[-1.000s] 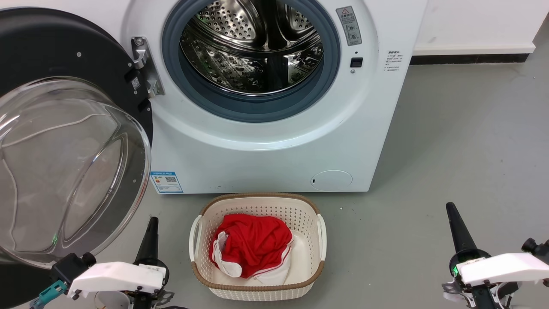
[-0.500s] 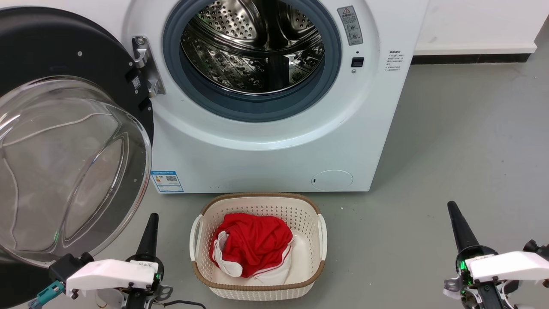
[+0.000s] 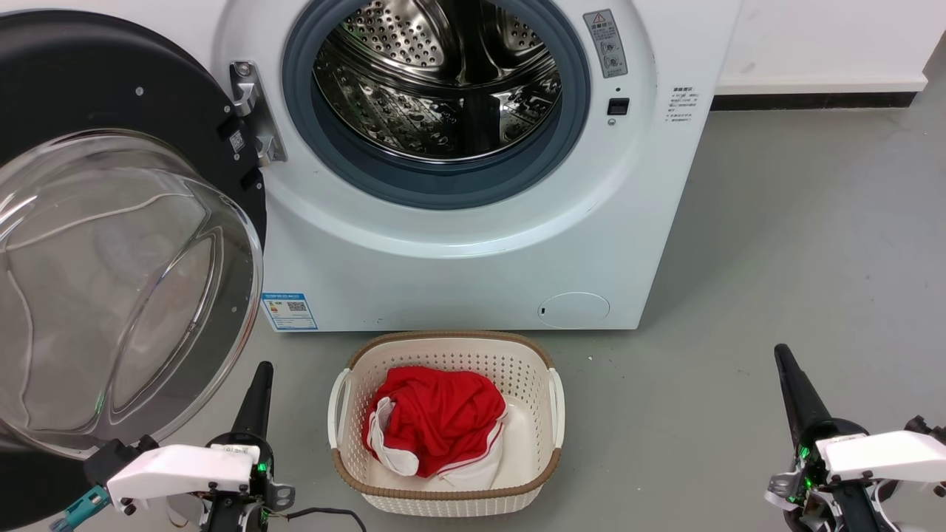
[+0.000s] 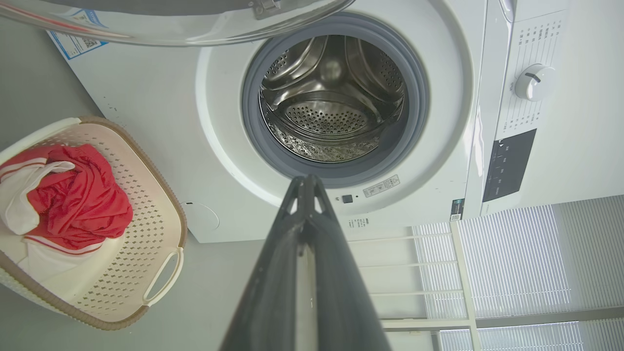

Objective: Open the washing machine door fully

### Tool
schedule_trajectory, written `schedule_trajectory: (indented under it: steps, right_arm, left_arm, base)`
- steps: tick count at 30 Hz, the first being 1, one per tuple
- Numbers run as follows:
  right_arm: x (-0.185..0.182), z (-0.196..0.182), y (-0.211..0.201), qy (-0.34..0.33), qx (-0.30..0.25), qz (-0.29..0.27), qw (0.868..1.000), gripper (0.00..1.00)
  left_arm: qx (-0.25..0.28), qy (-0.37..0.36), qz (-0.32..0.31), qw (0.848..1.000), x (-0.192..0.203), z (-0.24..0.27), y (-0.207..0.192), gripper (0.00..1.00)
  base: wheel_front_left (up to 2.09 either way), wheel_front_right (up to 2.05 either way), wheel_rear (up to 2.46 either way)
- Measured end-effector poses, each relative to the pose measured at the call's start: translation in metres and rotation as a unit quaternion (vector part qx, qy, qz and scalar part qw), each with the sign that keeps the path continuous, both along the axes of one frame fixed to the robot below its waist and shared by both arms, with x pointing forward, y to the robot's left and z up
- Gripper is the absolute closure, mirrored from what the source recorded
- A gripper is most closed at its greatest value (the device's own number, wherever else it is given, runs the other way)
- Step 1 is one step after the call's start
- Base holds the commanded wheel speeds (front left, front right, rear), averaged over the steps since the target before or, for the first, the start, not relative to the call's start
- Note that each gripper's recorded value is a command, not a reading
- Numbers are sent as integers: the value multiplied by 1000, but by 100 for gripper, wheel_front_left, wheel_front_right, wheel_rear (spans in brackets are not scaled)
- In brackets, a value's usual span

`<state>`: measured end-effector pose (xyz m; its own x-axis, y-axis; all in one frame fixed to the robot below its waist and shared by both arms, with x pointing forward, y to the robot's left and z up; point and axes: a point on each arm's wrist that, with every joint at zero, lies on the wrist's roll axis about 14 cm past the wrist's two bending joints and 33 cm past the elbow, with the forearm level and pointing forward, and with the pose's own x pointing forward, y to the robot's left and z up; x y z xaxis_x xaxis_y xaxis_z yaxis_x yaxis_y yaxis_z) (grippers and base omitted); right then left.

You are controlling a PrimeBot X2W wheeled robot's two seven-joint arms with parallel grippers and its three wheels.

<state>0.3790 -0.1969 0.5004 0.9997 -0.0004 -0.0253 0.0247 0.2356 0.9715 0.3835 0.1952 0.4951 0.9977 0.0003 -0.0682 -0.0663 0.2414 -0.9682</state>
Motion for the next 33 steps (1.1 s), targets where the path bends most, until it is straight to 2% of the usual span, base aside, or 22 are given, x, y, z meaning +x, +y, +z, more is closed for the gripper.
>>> schedule_trajectory:
  steps: [33]
  right_arm:
    - [8, 4, -4, -8, 119, -2, 993, 100]
  left_arm:
    - [-123, -30, 5, 992, 4, 9, 5, 100]
  base:
    - [0, 0, 0]
